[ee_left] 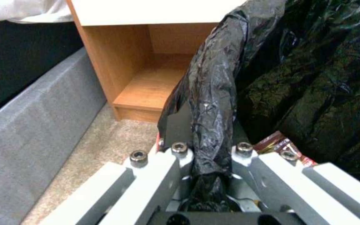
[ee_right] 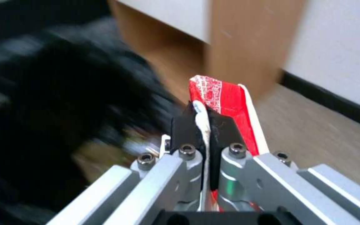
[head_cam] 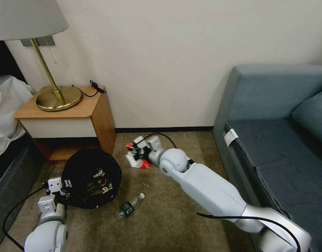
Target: Pick up the trash bin, then pick up the garbage on the floor and place it into the trash bin.
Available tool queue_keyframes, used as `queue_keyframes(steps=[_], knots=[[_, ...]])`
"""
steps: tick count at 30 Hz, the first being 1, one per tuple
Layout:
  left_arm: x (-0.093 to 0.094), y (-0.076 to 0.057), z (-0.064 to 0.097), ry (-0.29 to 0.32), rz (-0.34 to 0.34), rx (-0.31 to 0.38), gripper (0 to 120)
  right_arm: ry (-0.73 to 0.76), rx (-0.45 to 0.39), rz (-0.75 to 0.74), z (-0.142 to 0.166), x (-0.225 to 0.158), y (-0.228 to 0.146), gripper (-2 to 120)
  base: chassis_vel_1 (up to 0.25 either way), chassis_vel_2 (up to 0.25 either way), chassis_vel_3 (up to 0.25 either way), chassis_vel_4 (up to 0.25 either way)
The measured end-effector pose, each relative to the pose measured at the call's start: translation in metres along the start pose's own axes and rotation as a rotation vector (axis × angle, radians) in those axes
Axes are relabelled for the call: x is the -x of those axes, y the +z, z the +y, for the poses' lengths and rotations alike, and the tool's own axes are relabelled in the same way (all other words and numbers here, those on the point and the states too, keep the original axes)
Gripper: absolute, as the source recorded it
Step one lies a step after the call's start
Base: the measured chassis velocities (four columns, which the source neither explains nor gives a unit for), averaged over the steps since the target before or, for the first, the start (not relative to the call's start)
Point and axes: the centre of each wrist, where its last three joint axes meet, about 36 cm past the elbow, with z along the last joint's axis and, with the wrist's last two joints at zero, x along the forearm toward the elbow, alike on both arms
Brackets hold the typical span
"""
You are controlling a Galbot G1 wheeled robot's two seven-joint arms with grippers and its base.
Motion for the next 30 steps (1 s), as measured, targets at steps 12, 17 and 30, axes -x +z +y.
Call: queue_keyframes(steps=[12,17,30], knots=[[-0.002,0.005,-0.016,0.023,0.011,-0.02,4,-0.116,0.069,-0.097,0.068,0.034,0.026,0,0.0,0.0,0.0,0.0],[-0.001,0.008,-0.02,0.025,0.015,-0.021,4,-0.117,0.062,-0.089,0.081,0.038,0.037,0,0.0,0.0,0.0,0.0],[-0.001,0.01,-0.029,0.033,0.02,-0.038,4,-0.104,0.038,-0.043,0.098,0.034,0.055,32,0.0,0.0,0.0,0.0]])
